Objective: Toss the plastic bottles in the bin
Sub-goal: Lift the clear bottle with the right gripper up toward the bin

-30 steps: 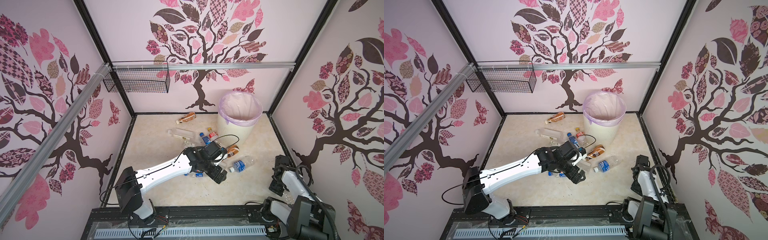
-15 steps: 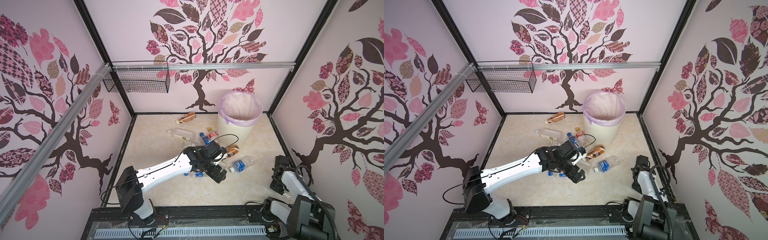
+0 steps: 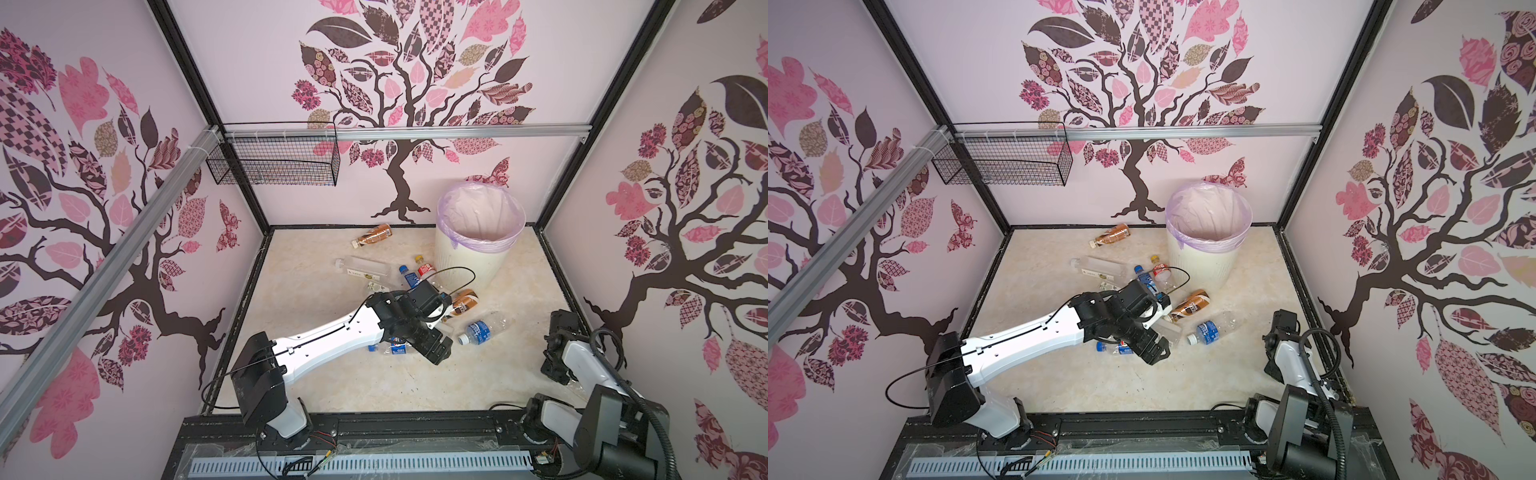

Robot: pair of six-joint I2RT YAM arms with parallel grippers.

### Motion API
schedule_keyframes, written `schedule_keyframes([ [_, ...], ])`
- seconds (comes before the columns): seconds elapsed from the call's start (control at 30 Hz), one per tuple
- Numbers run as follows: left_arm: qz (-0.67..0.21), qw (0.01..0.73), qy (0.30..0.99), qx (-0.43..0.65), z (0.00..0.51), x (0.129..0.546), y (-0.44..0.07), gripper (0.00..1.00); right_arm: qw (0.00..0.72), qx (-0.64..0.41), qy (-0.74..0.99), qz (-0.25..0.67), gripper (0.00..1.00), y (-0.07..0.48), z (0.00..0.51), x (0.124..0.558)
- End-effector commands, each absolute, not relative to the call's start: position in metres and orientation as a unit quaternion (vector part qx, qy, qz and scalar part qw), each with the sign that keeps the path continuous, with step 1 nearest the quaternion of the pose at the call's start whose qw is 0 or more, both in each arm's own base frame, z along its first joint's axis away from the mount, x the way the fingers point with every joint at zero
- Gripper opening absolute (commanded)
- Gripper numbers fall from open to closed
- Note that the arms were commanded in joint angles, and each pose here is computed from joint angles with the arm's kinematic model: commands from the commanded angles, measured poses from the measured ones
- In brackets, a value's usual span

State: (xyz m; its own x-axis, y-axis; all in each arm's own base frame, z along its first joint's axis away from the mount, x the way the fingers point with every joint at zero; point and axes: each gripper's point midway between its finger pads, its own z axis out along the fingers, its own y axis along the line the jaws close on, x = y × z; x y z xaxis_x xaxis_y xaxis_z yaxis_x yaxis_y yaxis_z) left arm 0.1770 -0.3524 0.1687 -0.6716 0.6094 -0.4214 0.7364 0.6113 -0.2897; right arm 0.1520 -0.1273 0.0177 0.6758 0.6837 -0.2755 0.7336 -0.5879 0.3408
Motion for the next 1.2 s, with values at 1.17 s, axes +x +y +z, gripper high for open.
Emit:
schedule_keyframes([
  [1.17,-0.259,0.19,0.885,0.338,0.2,0.199,-0.348,0.98,0.215,0.802,0.555,0.048,0.08,-0.104,0.009,0.199],
])
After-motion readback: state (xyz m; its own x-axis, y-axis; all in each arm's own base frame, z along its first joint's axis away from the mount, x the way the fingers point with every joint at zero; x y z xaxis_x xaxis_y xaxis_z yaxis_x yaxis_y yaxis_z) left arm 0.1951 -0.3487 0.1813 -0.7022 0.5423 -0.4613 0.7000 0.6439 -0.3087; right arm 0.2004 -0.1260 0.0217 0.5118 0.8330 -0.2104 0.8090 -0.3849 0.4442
